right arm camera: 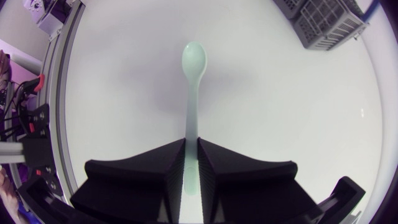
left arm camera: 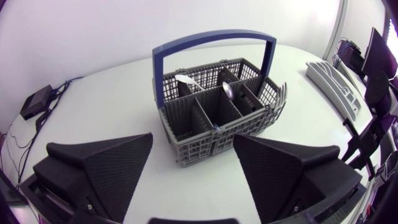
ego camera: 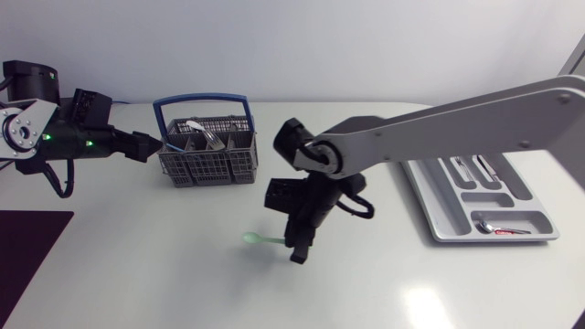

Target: Unload the cutlery basket into the drawer organizer.

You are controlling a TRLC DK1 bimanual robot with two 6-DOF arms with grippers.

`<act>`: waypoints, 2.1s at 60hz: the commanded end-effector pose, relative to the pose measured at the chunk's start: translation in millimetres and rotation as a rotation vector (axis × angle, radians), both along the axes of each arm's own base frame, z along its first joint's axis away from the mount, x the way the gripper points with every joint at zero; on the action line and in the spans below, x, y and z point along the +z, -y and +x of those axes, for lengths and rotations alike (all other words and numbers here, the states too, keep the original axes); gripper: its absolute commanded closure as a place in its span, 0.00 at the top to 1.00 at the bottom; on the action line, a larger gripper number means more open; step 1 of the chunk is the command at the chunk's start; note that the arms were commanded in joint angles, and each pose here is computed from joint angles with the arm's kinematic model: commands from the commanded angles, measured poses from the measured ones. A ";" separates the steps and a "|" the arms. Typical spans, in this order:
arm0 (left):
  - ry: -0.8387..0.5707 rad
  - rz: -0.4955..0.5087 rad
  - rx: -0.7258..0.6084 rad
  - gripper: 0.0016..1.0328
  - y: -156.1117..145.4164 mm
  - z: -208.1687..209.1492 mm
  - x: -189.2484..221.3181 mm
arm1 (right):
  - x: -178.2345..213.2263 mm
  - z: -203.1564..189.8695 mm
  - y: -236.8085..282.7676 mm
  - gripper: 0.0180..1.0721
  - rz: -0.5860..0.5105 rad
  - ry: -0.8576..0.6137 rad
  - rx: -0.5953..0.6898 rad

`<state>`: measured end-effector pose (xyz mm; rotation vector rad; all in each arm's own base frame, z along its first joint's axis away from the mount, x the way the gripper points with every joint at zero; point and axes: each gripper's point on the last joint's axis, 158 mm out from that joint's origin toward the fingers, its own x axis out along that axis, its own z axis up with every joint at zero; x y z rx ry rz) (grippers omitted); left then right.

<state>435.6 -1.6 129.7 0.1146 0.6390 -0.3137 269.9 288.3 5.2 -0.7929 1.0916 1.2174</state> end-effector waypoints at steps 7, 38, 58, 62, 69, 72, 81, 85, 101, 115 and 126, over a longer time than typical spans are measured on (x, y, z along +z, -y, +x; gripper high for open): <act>0.074 0.000 0.000 0.84 -5.2 36.2 17.3 | 19.4 -6.8 62.0 0.11 -0.009 0.010 -0.024; 0.160 0.054 0.027 0.41 15.2 102.9 -1.6 | 65.9 1.9 205.6 0.11 -0.008 0.004 -0.150; 0.147 0.056 0.015 0.03 25.5 96.7 -8.8 | 65.3 6.4 288.4 0.11 -0.010 -0.015 -0.169; 0.144 0.058 0.001 0.03 32.2 87.4 -8.7 | 62.9 7.1 304.8 0.11 -0.007 -0.017 -0.165; 0.148 0.063 -0.021 0.03 41.9 74.3 -4.4 | 59.4 10.0 333.5 0.10 -0.005 -0.003 -0.168; 0.145 0.063 -0.028 0.03 45.5 68.8 -3.4 | 56.9 10.2 346.0 0.09 -0.004 -0.002 -0.169; 0.134 0.078 -0.029 0.03 51.9 47.0 -2.4 | 44.6 9.4 387.3 0.09 0.000 -0.011 -0.177; 0.129 0.079 -0.032 0.03 55.2 35.7 -2.4 | 39.1 8.4 405.5 0.09 0.001 -0.007 -0.168; 0.092 0.179 -0.018 0.03 92.4 -11.3 -20.9 | 15.3 11.5 460.7 0.09 -0.051 0.038 -0.127; 0.091 0.211 0.030 0.03 113.4 -34.8 -26.8 | -9.6 27.5 499.2 0.09 -0.146 0.120 -0.094; 0.059 0.232 0.063 0.03 112.2 -41.6 -33.6 | -21.8 36.6 513.1 0.13 -0.193 0.155 -0.058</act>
